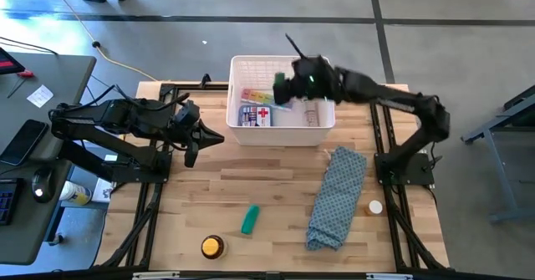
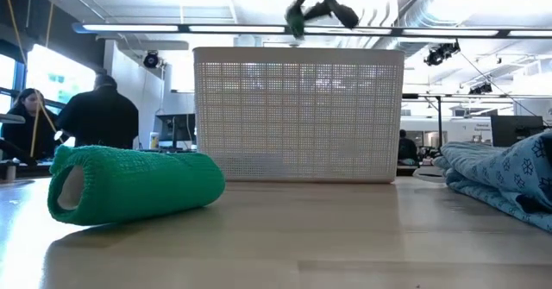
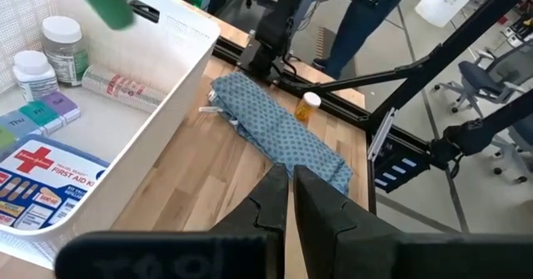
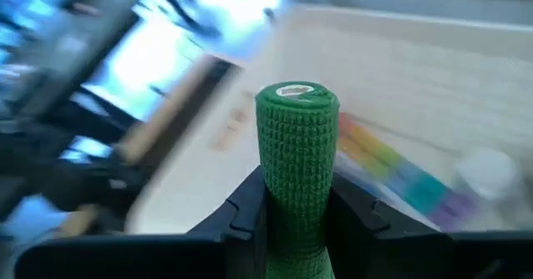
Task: Pick & place medical supplies in basket/bin
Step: Put the green bandage into the white bin
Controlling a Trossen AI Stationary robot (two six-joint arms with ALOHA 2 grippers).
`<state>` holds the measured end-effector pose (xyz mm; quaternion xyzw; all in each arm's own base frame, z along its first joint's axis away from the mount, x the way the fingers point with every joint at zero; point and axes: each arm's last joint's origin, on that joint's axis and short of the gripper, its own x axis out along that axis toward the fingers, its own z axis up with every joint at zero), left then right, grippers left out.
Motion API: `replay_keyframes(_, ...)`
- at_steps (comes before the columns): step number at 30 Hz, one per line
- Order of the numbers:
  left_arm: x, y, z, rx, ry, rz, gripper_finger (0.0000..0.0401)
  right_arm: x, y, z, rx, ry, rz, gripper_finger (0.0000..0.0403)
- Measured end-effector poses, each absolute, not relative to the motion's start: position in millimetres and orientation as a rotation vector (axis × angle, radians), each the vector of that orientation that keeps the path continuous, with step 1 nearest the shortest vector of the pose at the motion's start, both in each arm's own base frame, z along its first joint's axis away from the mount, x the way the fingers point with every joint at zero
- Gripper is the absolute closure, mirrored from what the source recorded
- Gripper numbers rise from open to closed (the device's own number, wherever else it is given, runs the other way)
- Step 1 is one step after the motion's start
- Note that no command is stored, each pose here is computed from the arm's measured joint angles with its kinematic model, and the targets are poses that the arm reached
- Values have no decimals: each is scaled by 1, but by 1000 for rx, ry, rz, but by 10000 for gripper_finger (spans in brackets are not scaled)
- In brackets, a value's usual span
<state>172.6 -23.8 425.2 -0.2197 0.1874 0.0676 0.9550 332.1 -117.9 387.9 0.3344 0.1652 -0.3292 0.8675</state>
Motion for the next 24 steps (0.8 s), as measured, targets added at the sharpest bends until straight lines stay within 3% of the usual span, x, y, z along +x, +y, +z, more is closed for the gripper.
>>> replay_keyframes(6, 173, -24, 425, -446, 380, 137, 341, 338, -165, 344, 866, 621, -760, 324)
replay_keyframes(14, 173, -24, 425, -462, 379, 141, 341, 355, -168, 271, 987, 876, -786, 324)
replay_keyframes(24, 173, -24, 425, -473, 381, 135, 341, 349, -165, 237, 1065, 958, -869, 324)
